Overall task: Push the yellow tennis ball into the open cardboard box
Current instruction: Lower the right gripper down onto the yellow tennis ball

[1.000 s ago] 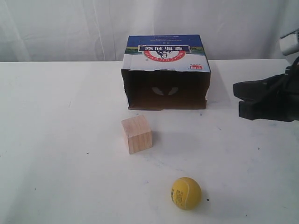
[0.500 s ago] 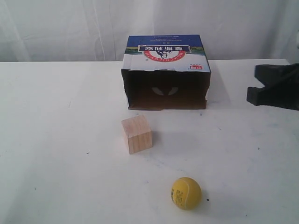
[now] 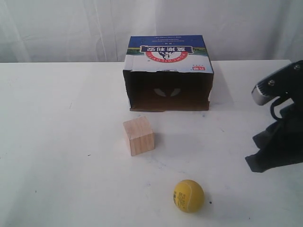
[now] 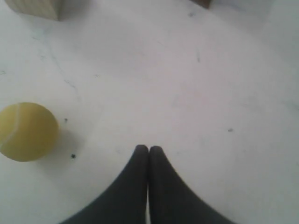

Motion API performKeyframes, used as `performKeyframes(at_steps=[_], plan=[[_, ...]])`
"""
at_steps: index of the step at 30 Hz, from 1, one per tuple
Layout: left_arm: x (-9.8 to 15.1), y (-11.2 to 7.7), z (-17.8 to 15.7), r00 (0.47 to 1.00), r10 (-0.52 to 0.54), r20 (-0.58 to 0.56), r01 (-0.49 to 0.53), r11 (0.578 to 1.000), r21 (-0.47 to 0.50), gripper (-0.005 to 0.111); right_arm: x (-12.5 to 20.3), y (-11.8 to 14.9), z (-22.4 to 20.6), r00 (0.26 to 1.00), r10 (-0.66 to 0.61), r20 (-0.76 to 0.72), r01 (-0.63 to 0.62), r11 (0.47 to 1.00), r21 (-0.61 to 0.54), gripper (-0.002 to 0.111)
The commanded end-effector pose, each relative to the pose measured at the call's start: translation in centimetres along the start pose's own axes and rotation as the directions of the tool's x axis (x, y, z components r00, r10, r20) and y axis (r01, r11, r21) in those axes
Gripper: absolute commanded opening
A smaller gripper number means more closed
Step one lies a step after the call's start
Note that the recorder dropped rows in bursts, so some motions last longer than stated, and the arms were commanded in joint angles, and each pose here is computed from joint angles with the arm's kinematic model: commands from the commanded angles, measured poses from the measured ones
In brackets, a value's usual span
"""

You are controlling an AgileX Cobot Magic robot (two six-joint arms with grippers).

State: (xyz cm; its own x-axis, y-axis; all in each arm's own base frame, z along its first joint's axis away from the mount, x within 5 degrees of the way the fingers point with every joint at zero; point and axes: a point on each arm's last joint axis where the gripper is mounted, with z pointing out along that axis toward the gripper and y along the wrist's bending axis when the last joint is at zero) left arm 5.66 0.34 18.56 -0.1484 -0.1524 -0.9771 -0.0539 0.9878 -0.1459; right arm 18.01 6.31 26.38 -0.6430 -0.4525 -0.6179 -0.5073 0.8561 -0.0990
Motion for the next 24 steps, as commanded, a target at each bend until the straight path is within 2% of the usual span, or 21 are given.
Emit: performKeyframes(at_steps=[1, 8, 15, 24], plan=[[0.0, 0.0, 0.0, 1.0, -0.005, 0.008, 0.005, 1.0, 0.001, 0.0, -1.4, 1.5, -0.1, 0.999, -0.039, 0.031, 0.042, 0.995, -0.094, 0.0], [0.0, 0.0, 0.0, 1.0, -0.005, 0.008, 0.005, 1.0, 0.001, 0.0, -2.3, 4.3, 3.3, 0.993, -0.074, -0.091, 0.051, 0.97, -0.239, 0.0], [0.0, 0.0, 0.0, 1.0, -0.005, 0.008, 0.005, 1.0, 0.001, 0.0, -2.9, 6.0, 5.5, 0.983, -0.102, -0.153, 0.053, 0.954, -0.297, 0.0], [0.0, 0.0, 0.0, 1.0, -0.005, 0.008, 0.005, 1.0, 0.001, 0.0, -2.6, 8.0, 6.3, 0.973, -0.139, -0.183, 0.066, 0.931, -0.358, 0.0]])
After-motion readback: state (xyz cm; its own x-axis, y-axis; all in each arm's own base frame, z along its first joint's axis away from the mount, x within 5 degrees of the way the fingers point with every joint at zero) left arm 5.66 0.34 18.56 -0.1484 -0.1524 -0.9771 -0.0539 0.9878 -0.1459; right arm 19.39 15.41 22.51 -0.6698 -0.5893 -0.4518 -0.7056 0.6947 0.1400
